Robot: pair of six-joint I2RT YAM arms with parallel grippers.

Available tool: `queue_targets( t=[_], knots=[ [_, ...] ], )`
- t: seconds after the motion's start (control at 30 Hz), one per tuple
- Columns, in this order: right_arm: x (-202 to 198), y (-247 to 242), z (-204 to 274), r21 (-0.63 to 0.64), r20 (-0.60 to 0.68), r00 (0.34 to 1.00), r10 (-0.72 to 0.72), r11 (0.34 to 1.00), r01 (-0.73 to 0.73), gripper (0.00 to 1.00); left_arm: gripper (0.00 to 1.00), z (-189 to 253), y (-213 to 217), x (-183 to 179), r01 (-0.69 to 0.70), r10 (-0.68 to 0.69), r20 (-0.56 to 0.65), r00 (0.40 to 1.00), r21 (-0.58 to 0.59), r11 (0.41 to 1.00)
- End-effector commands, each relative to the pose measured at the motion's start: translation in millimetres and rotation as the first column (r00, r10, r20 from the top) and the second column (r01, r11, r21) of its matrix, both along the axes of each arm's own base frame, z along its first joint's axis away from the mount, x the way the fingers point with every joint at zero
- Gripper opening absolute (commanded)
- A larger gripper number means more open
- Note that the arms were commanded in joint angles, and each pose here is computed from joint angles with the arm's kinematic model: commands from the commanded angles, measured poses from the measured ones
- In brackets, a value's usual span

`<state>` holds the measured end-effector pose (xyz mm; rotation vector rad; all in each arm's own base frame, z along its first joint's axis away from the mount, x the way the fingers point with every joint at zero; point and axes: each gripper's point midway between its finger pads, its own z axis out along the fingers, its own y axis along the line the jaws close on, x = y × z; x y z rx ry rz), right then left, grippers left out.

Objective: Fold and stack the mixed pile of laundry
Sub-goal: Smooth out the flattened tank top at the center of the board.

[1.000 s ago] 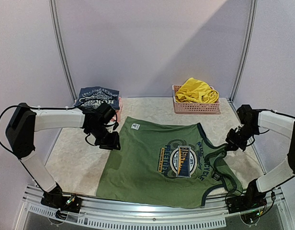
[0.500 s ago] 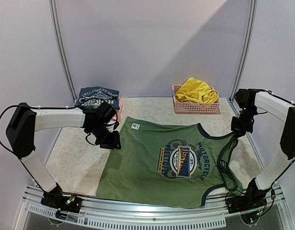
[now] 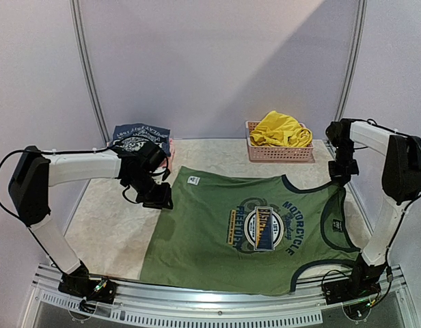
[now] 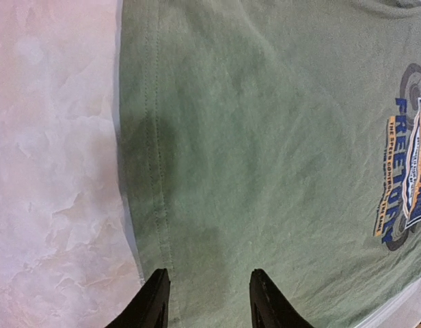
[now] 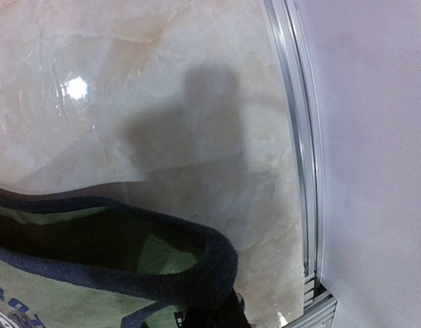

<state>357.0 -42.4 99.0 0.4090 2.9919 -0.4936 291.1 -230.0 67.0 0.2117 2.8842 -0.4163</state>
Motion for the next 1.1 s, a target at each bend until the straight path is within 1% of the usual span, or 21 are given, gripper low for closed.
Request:
queue_targets(
  t=[0.0,0.17,0.3,0.37,0.5,0.63,0.7,0.77,0.9,0.97,1.0,1.07],
  knots=[
    [11,-17,-4,-0.084,-0.03,0.999,0.023,0.996,-0.025,0.0,0.4,3,-2,1,0.005,-0.005,0.002,1.0,0.022,1.0],
    [26,-23,-12,-0.094,-0.032,0.999,0.022,0.995,-0.025,0.0,0.4,2,-3,2,-0.008,0.008,-0.006,1.0,0.017,1.0],
    [49,-27,-12,-0.104,-0.02,1.0,0.023,0.994,-0.025,0.0,0.4,6,-4,3,-0.015,0.016,-0.004,1.0,0.017,1.0],
    [57,-41,-15,-0.112,-0.016,1.0,-0.008,0.994,0.006,0.0,0.4,8,-4,4,-0.016,0.016,-0.004,1.0,0.02,1.0],
    [75,-49,-20,-0.127,-0.008,1.0,-0.013,0.992,0.012,0.0,0.4,10,-3,3,-0.013,0.013,-0.006,1.0,0.025,1.0],
    [83,-55,-34,-0.131,-0.027,0.999,-0.024,0.991,0.021,0.02,0.4,13,-2,1,-0.012,0.012,-0.007,1.0,0.028,1.0],
    [86,-60,-35,-0.128,-0.02,0.999,-0.039,0.991,0.036,0.06,0.4,15,-1,0,-0.01,0.01,-0.005,1.0,0.028,1.0],
    [90,-62,-32,-0.124,-0.01,0.999,-0.046,0.991,0.044,0.15,0.4,18,0,-2,-0.009,0.009,-0.001,1.0,0.031,0.999],
    [91,-61,-18,-0.117,0.012,0.999,-0.047,0.992,0.048,0.28,0.4,21,3,-8,-0.002,0.001,0.005,1.0,0.043,0.999],
    [90,-61,-8,-0.12,0.029,0.998,-0.054,0.991,0.057,0.39,0.4,23,3,-12,0.01,-0.011,0.012,1.0,0.054,0.998],
    [89,-62,-2,-0.126,0.036,0.998,-0.057,0.99,0.061,0.47,0.4,24,3,-13,0.017,-0.018,0.016,1.0,0.06,0.998],
    [86,-63,13,-0.133,0.061,0.996,-0.064,0.988,0.072,0.55,0.4,25,1,-16,0.031,-0.033,0.021,0.999,0.069,0.997]
  ],
)
